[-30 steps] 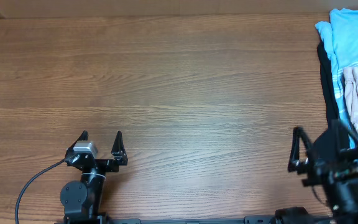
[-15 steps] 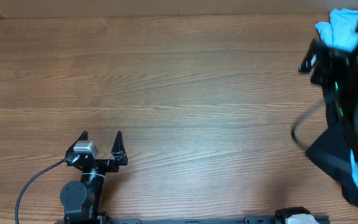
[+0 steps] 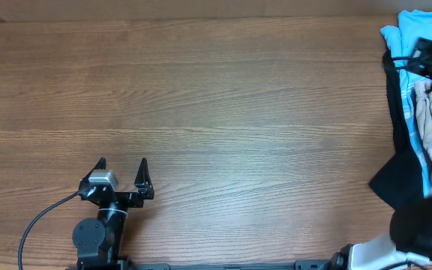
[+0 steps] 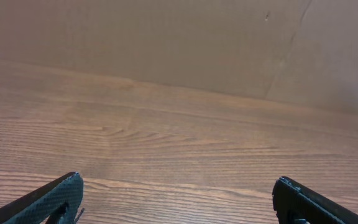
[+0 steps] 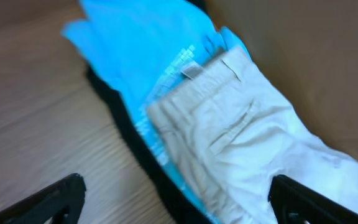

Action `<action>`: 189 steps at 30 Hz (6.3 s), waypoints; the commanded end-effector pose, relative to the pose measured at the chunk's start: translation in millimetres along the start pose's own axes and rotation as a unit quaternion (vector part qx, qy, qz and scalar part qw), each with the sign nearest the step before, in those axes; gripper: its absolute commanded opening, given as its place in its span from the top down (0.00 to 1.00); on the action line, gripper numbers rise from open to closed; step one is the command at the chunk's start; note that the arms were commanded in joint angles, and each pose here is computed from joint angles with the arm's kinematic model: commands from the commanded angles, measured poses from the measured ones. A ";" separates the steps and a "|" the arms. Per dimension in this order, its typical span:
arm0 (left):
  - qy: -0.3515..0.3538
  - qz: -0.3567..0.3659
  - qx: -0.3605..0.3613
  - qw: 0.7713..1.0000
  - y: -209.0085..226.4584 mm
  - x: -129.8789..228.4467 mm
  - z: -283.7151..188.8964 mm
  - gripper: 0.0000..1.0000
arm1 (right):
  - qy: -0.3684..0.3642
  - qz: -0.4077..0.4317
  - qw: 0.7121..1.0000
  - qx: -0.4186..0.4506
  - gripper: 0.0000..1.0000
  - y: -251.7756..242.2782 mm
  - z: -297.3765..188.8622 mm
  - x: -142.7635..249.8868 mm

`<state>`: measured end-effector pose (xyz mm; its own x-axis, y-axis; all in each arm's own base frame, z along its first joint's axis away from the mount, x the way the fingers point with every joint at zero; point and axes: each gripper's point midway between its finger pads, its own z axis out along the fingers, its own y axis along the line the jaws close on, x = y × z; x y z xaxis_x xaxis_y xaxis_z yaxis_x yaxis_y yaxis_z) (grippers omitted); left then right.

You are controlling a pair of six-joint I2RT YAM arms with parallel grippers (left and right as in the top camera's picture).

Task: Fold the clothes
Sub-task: 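Reach the right gripper into the clothes pile and grasp the beige khakis, then lift the khakis with the right gripper and lay them flat mid-table, then move the left gripper to the khakis' waistband end, right gripper to leg end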

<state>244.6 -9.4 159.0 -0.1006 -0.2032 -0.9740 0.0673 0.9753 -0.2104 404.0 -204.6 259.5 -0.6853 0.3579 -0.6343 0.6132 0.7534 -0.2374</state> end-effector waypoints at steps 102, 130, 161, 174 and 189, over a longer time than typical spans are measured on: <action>-0.002 0.014 0.009 1.000 -3.2 0.1 -0.2 0.00 | -0.143 -0.129 0.900 -0.390 0.96 169.4 -153.7 -22.2; -0.002 0.015 0.009 1.000 -3.2 0.2 -0.2 0.00 | 0.040 -0.311 0.706 -0.635 0.96 496.7 -325.2 329.3; -0.003 0.014 0.009 1.000 -3.3 -0.1 -0.2 0.00 | 0.172 -0.177 0.890 -0.383 0.05 252.1 -172.4 158.3; -0.010 0.021 0.098 0.995 -45.4 -44.5 -21.7 0.00 | 0.279 -0.130 0.905 -0.294 0.20 180.6 -128.0 172.1; 0.294 0.005 0.022 0.955 -49.3 -107.1 -36.5 0.00 | 0.356 -0.122 0.893 -0.248 0.23 174.6 -93.4 231.0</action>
<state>199.4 -34.9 279.5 -0.5345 -0.1466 -0.8323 0.1157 0.9629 -0.2439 327.3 59.3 156.8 -0.9680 0.2509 0.0044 0.2486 0.9562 0.1545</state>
